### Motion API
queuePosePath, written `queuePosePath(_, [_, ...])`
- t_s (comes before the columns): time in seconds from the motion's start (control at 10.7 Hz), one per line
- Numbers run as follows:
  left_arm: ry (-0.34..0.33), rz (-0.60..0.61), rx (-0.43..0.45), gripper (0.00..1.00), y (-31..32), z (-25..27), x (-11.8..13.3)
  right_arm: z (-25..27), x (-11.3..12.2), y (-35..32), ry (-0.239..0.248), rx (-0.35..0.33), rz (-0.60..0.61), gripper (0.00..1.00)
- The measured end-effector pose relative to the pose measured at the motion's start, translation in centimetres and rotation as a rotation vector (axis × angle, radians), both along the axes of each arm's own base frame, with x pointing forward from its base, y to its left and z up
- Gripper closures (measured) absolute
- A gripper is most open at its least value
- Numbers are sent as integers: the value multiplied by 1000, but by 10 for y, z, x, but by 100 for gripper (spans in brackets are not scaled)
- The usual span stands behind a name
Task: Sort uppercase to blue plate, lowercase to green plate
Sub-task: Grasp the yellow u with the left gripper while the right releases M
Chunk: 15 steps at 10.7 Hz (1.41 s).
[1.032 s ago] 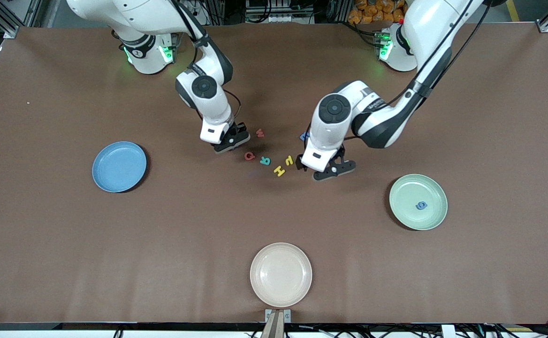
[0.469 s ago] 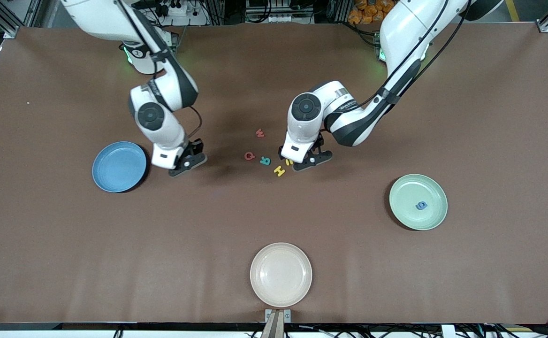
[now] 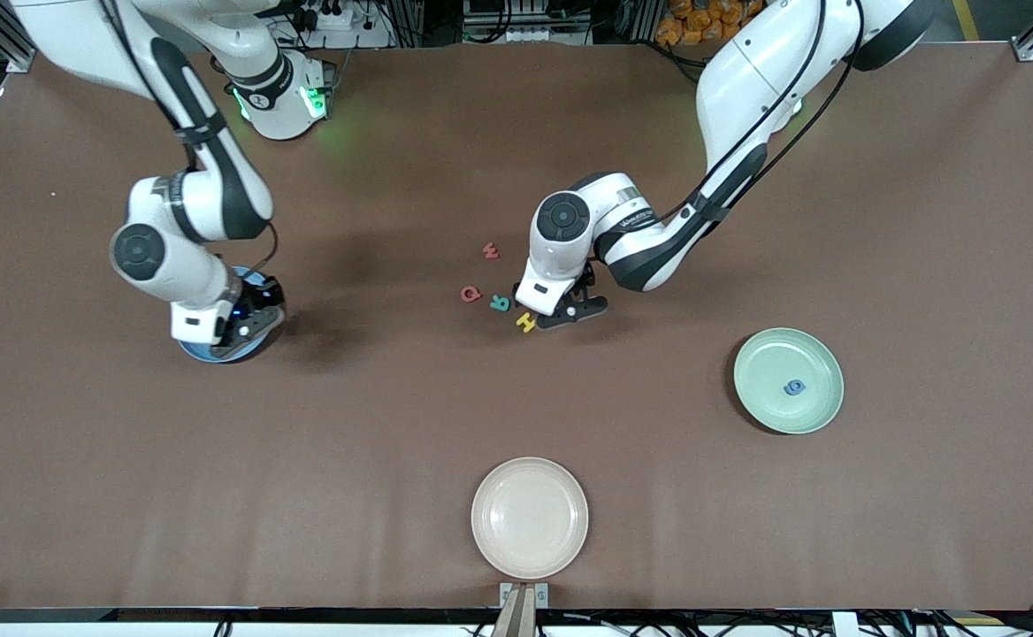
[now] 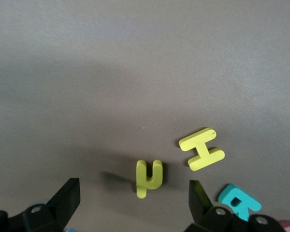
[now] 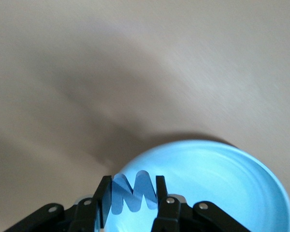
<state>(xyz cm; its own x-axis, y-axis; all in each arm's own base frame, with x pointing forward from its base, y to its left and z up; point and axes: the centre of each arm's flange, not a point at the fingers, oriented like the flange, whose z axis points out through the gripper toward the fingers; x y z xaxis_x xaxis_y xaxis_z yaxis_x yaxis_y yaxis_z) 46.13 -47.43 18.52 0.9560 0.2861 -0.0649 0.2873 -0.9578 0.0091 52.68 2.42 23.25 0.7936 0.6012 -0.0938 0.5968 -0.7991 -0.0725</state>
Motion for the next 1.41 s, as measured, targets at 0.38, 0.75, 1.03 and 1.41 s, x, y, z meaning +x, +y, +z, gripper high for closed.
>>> queuePosePath(0.38, [-4, 0, -4, 2, -2, -6, 2, -6, -4, -26, 19, 7, 5, 59])
queuePosePath(0.75, [-7, -7, -2, 9, -3, -6, 0, -14, -6, -26, 32, 8, 5, 36])
queuePosePath(1.03, [-10, -13, 5, 14, -2, -7, 0, -13, -5, -26, 30, 7, -8, 32])
queuePosePath(1.41, [-18, -27, 18, 28, 0, -11, -1, 11, 3, -5, 56, -11, -144, 32])
